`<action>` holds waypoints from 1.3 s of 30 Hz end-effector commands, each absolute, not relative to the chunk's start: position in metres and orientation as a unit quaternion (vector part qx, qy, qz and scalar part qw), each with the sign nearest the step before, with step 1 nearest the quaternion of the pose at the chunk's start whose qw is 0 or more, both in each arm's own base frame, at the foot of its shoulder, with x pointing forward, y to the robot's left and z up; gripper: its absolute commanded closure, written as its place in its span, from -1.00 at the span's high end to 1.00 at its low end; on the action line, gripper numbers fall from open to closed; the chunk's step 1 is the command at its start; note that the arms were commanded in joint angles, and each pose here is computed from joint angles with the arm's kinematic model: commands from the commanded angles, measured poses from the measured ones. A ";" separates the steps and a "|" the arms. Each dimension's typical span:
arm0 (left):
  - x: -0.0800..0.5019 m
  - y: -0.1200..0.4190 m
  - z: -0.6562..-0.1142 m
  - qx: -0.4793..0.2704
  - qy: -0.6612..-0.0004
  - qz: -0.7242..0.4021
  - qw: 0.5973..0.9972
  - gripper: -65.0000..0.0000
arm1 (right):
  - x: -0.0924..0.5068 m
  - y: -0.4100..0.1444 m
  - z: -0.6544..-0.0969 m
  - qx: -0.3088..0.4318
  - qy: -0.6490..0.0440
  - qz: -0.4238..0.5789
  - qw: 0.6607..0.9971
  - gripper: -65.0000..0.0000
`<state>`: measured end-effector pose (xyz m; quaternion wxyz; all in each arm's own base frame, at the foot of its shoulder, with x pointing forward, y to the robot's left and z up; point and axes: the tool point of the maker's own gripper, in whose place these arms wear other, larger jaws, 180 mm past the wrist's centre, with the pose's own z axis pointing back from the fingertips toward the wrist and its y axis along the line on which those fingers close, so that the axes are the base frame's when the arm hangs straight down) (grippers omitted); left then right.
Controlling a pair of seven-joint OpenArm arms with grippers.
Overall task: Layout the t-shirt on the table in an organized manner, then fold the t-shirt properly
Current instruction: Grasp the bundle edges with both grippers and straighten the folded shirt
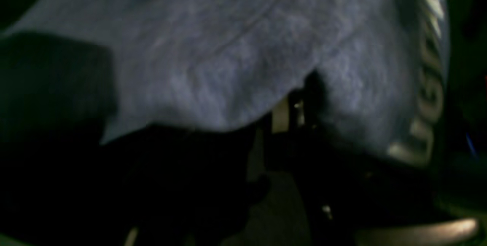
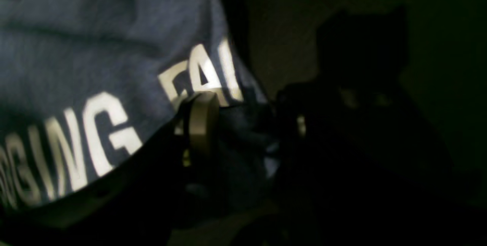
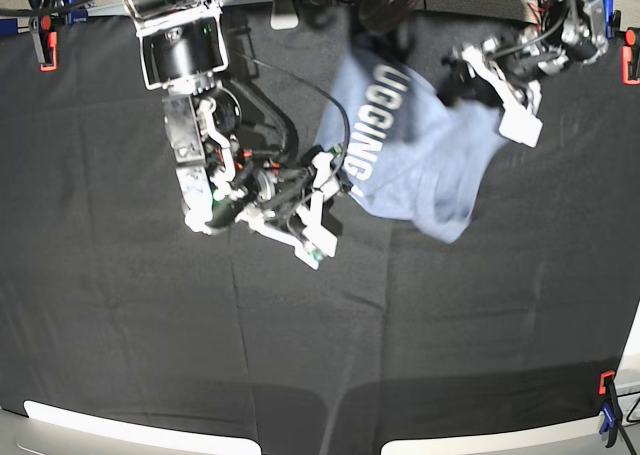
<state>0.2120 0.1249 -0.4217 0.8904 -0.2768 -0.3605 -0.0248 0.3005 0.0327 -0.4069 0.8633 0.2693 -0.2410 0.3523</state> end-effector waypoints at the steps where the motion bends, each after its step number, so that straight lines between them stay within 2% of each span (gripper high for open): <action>1: 0.223 0.135 -0.419 -0.255 -0.373 -0.026 0.892 -0.48 | 0.299 0.039 -0.398 0.283 -0.248 0.362 0.853 -0.29; 5: 0.241 0.151 -0.424 -0.215 -0.379 -0.039 0.899 -0.48 | 0.270 0.045 -0.400 0.309 -0.242 0.353 0.849 -0.29; 11: 0.278 0.168 -0.407 -0.205 -0.429 -0.038 0.879 -0.48 | 0.216 0.058 -0.390 0.343 -0.248 0.348 0.836 -0.29; 19: 0.304 0.172 -0.392 -0.201 -0.452 -0.048 0.868 -0.48 | 0.163 0.091 -0.376 0.382 -0.235 0.385 0.806 -0.29; 22: 0.302 0.183 -0.386 -0.196 -0.448 -0.057 0.871 -0.48 | 0.175 0.086 -0.360 0.372 -0.267 0.384 0.802 -0.29; 28: 0.293 0.203 -0.352 -0.185 -0.466 -0.091 0.860 -0.48 | 0.228 0.047 -0.307 0.337 -0.374 0.351 0.790 -0.28; 32: 0.277 0.204 -0.339 -0.168 -0.468 -0.108 0.861 -0.49 | 0.268 0.015 -0.295 0.297 -0.411 0.336 0.794 -0.05; 39: 0.227 0.172 -0.314 -0.180 -0.477 -0.119 0.852 -0.51 | 0.313 -0.001 -0.318 0.312 -0.375 0.315 0.814 -0.03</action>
